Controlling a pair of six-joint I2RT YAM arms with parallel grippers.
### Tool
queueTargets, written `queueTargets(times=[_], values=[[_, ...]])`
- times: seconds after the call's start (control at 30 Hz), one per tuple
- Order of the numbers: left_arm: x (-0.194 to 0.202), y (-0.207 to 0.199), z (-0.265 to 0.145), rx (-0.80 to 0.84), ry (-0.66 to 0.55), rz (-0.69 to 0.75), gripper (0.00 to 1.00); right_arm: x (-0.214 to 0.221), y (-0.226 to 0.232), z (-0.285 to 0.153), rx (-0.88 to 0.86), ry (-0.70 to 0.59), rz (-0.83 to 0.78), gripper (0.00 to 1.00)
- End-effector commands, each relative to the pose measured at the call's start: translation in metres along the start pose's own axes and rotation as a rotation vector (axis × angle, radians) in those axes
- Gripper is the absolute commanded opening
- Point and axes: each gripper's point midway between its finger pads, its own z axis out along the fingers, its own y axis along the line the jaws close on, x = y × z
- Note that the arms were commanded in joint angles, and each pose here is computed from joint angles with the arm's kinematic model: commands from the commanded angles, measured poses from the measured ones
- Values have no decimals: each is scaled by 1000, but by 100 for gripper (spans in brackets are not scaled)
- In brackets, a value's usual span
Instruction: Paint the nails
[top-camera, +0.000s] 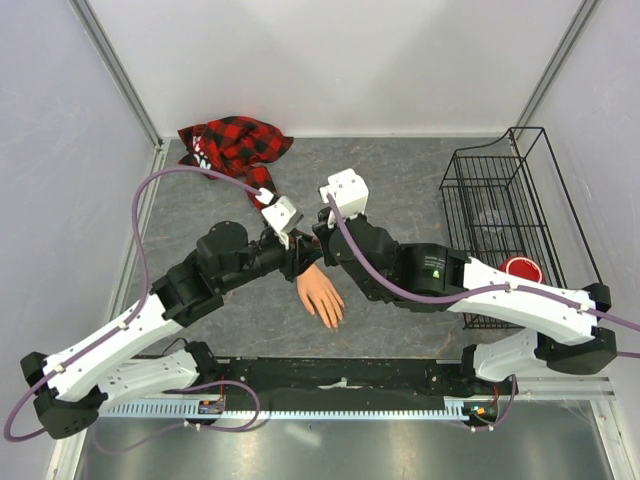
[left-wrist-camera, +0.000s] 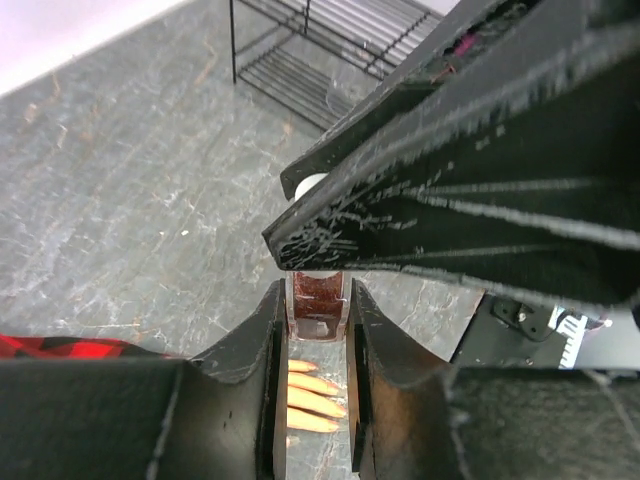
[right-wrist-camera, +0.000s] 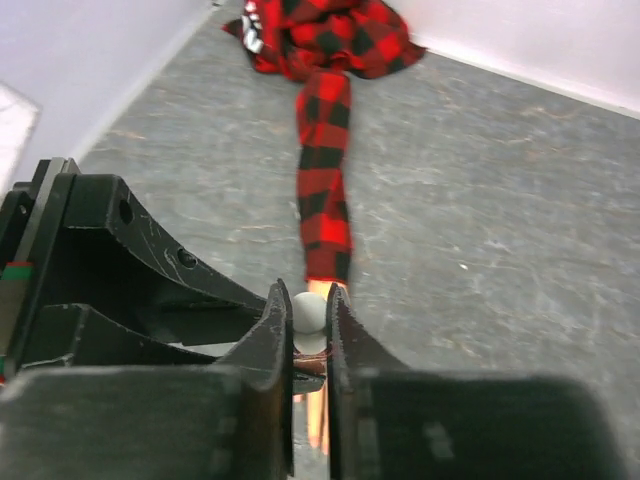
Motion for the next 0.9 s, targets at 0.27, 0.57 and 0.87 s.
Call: queueTargets(times=[0.27, 0.57, 0.87], values=[[-21, -15, -18, 97, -99, -18, 2, -6, 9, -49, -272, 12, -118, 56], [-13, -87, -55, 520, -46, -38, 2, -30, 17, -83, -683, 23, -69, 67], [-19, -114, -76, 698, -54, -43, 2, -30, 56, -119, -1040, 58, -22, 65]])
